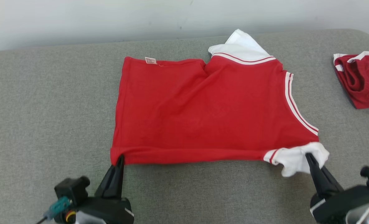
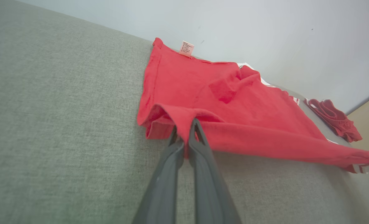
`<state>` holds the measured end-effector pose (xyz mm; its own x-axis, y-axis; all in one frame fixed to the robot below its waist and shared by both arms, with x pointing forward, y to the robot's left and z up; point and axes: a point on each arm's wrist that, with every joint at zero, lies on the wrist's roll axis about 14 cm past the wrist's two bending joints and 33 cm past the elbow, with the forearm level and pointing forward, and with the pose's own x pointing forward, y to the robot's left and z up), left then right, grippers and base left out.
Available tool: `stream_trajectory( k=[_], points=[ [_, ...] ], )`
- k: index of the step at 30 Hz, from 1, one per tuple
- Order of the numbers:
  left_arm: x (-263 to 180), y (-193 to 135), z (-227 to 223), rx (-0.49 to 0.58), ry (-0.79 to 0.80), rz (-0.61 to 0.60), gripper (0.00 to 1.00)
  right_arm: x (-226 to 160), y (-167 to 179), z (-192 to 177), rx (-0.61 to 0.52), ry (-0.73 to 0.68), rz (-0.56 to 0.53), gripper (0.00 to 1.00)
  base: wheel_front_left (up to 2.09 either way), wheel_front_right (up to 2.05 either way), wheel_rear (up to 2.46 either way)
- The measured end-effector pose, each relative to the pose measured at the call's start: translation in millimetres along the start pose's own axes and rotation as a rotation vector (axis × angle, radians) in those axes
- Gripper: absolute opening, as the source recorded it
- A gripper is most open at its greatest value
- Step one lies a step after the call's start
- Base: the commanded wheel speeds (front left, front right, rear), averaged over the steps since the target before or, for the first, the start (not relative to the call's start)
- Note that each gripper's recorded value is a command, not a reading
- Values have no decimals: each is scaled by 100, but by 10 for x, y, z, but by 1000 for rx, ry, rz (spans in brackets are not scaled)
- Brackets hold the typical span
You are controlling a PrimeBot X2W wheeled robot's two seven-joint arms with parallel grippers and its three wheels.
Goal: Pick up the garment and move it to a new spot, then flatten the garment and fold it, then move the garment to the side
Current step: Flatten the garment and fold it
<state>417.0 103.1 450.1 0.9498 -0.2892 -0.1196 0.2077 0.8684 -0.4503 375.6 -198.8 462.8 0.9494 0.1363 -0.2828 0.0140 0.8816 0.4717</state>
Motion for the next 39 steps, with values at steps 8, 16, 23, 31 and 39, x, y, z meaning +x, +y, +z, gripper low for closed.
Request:
stream_trajectory(
  k=[8,16,23,31,39],
  points=[
    [323,3,64,61,31,-36,0,377,25,149,-36,33,28,0,0,0,0],
    [688,76,48,110,76,-47,0,850,-43,275,-43,51,10,11,0,0,0],
    [793,93,-1,126,80,-49,100,973,-91,275,-84,35,-5,100,0,0,0],
    [648,166,-15,125,63,-23,100,736,-326,269,-195,5,-38,100,0,0,0],
    [399,307,-252,141,118,22,100,476,-681,94,-244,7,-115,100,0,0,0]
  ],
)
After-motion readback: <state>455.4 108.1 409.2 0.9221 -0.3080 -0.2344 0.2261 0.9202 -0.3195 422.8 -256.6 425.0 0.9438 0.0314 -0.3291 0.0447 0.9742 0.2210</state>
